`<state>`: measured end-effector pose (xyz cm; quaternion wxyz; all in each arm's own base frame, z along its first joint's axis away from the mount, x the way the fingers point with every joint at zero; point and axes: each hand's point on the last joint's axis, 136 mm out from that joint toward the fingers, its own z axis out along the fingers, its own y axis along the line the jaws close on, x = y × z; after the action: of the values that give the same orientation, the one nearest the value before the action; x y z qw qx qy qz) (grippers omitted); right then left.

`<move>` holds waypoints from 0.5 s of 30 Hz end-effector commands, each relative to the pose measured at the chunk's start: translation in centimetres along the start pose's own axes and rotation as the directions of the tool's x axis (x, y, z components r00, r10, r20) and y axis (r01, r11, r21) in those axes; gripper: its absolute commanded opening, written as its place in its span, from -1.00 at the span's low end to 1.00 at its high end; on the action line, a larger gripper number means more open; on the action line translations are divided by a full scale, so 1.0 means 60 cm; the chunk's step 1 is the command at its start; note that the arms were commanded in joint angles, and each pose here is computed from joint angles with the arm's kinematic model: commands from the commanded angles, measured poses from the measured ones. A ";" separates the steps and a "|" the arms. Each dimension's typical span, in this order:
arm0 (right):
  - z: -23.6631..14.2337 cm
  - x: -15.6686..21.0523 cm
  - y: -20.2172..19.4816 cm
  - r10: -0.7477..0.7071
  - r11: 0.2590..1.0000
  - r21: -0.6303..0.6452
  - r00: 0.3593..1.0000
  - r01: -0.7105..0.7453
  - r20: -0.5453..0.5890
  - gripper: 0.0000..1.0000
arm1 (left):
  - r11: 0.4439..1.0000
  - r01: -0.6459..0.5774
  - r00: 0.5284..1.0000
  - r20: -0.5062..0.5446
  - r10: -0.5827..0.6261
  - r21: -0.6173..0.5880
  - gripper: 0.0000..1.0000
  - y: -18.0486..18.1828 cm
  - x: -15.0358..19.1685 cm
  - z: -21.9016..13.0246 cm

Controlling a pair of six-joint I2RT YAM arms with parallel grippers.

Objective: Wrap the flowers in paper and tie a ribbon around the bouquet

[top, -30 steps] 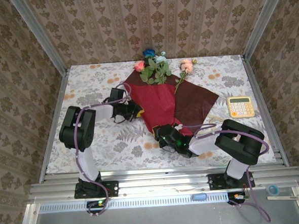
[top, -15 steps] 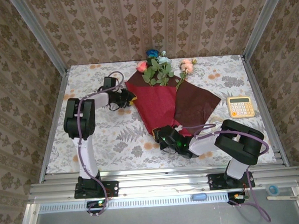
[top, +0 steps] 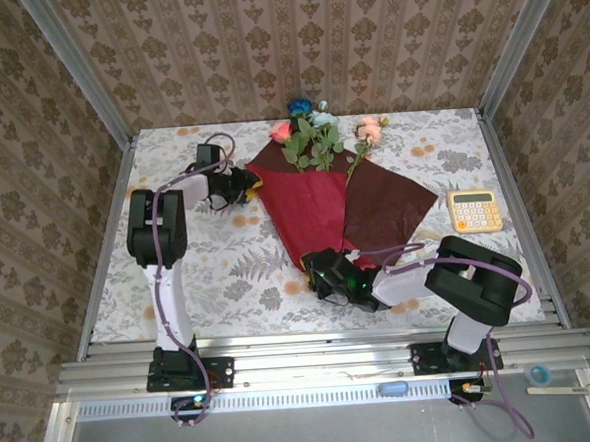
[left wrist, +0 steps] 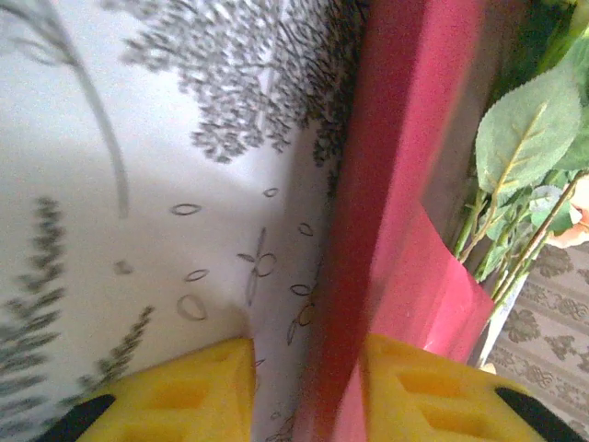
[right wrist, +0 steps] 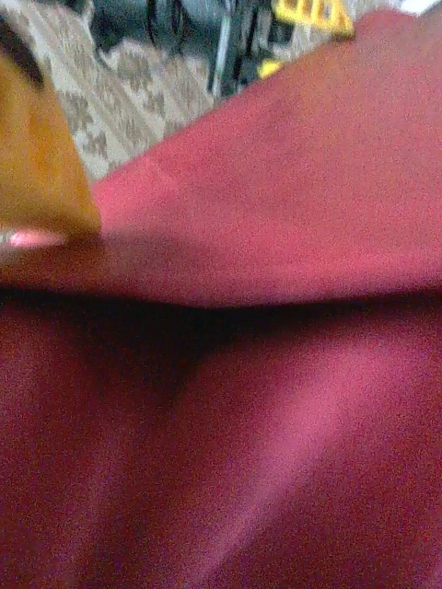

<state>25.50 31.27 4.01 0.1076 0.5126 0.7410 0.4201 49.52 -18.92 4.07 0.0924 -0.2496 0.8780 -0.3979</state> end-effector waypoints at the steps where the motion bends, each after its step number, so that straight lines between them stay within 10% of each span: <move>1: -0.056 -0.005 -0.037 0.139 0.960 0.237 0.988 -0.152 0.068 0.37 | 1.000 -0.007 0.996 0.087 0.009 -0.028 -0.32 -0.030 0.009 -0.081; 7: -0.178 -0.070 0.007 -0.224 0.866 0.473 0.971 0.161 0.079 0.45 | 0.995 -0.055 0.996 0.062 0.060 -0.080 -0.31 -0.043 0.151 -0.144; 15: -0.235 -0.221 0.084 -0.514 0.748 0.513 0.856 0.421 0.047 0.24 | 0.983 -0.178 0.967 -0.195 0.164 -0.054 -0.58 -0.067 0.381 -0.070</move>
<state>26.95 18.11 13.37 0.1402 0.4497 0.8547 0.2184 32.51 -28.82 13.53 0.0842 -0.1284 0.9051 -0.3965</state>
